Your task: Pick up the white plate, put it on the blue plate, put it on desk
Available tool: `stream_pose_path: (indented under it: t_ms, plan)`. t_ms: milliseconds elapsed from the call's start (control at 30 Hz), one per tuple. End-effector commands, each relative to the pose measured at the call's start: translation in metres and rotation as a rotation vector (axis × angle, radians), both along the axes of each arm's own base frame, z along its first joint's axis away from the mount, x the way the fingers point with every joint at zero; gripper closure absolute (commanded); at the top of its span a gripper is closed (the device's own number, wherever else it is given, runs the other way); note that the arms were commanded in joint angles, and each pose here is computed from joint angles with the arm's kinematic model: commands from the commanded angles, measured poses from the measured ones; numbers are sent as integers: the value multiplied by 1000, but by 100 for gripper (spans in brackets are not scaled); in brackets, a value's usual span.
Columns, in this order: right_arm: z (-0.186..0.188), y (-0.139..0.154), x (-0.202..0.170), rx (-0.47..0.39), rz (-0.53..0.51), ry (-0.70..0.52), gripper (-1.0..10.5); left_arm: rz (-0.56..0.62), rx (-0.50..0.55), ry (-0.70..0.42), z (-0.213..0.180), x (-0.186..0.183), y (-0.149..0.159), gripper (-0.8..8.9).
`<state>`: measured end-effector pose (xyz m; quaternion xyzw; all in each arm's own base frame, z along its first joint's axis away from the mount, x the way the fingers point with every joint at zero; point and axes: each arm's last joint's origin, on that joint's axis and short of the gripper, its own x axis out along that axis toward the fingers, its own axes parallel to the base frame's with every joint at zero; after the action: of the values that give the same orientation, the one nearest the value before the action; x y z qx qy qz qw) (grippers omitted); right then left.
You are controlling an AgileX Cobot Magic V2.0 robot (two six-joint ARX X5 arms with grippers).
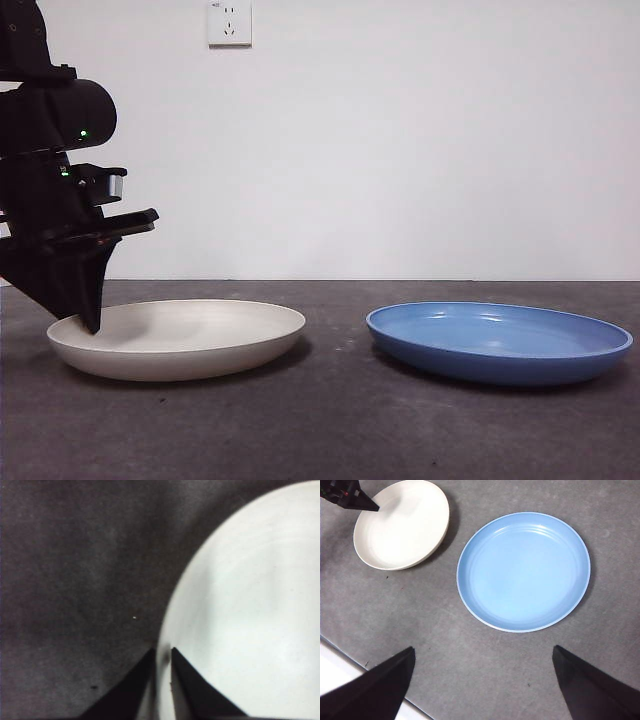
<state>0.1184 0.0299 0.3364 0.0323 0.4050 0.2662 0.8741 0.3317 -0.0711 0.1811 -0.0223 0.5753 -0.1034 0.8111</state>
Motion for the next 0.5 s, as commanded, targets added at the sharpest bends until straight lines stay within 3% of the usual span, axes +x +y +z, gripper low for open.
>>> stream_pose_path:
  t_ms: [33,500]
  plan:
    - [5,1,1,3,4,-19,507,10,-6,-9,0,5,-2,805]
    - [5,1,1,3,4,-20,507,16,-63,-213,65,-16,2,805]
